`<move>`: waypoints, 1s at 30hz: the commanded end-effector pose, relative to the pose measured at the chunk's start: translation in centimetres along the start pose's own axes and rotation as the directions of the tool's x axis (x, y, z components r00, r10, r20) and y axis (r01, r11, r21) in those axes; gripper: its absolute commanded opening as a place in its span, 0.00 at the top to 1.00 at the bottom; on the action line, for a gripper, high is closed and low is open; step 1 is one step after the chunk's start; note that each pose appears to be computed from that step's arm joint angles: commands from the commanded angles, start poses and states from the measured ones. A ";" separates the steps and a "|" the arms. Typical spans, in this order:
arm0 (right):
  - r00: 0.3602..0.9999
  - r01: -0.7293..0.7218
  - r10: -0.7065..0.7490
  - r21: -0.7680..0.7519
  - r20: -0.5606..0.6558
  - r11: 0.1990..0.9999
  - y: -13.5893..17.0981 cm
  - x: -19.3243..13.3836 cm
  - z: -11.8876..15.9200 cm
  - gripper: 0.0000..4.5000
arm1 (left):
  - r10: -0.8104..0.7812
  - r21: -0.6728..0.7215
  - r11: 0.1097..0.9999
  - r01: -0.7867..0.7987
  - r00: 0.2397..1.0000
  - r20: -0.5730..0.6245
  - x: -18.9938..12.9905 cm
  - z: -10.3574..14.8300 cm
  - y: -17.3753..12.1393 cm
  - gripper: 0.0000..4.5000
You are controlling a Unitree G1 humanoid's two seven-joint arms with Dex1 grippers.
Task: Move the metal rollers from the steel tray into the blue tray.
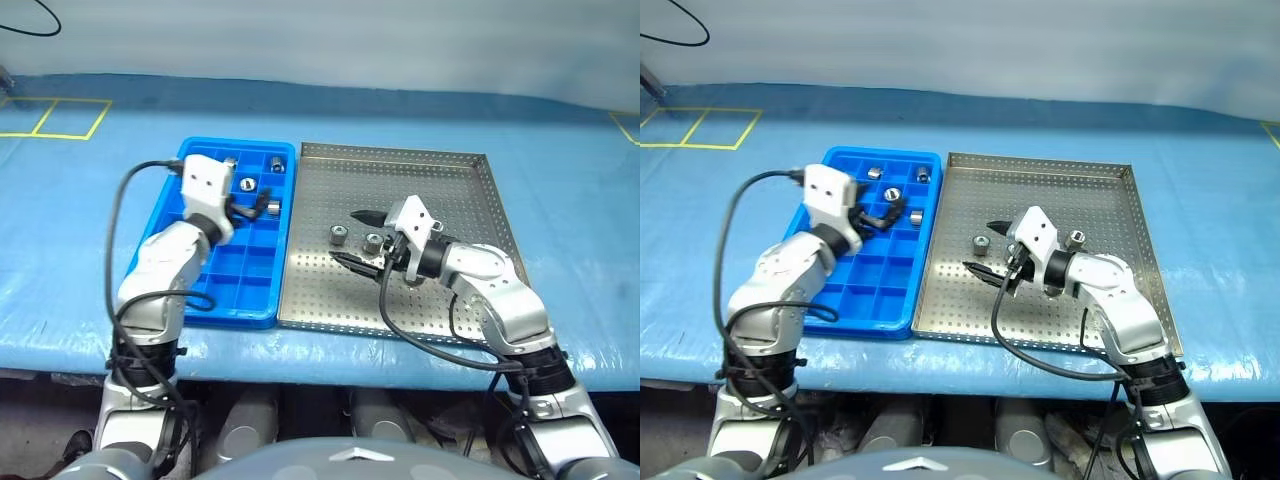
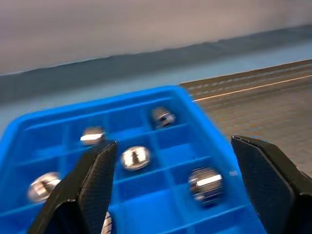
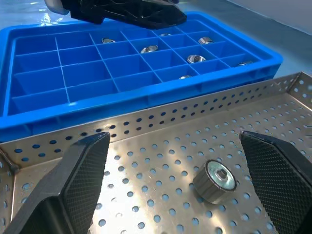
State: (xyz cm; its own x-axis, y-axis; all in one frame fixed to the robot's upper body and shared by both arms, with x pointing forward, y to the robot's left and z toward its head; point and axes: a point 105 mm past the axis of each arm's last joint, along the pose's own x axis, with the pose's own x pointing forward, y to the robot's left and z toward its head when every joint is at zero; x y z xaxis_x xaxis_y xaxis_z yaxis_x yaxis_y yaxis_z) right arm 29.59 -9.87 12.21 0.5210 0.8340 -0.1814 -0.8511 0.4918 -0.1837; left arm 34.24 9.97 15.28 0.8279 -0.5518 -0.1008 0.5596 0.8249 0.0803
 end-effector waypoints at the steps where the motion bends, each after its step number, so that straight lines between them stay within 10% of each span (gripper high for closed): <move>1: 0.999 0.039 -0.039 -0.001 -0.005 0.999 0.0 -1.6 0.1 0.00 | -0.157 0.066 0.985 0.162 0.984 -0.079 1.6 -1.0 -2.1 0.10; 30: 0.970 0.236 -0.236 -0.001 -0.058 0.972 -1.3 -4.6 -0.7 0.00 | -0.069 0.212 0.964 0.160 0.921 -0.382 2.9 -7.4 1.5 0.10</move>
State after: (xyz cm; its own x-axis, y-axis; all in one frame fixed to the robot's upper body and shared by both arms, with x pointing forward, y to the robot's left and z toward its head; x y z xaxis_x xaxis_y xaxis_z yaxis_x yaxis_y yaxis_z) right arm 28.31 -15.07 11.62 0.7173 0.6591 -0.2261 -0.6965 0.6873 -0.2059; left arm 36.79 9.61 6.48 0.6700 -0.5389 -0.5106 0.7135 0.6574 0.2425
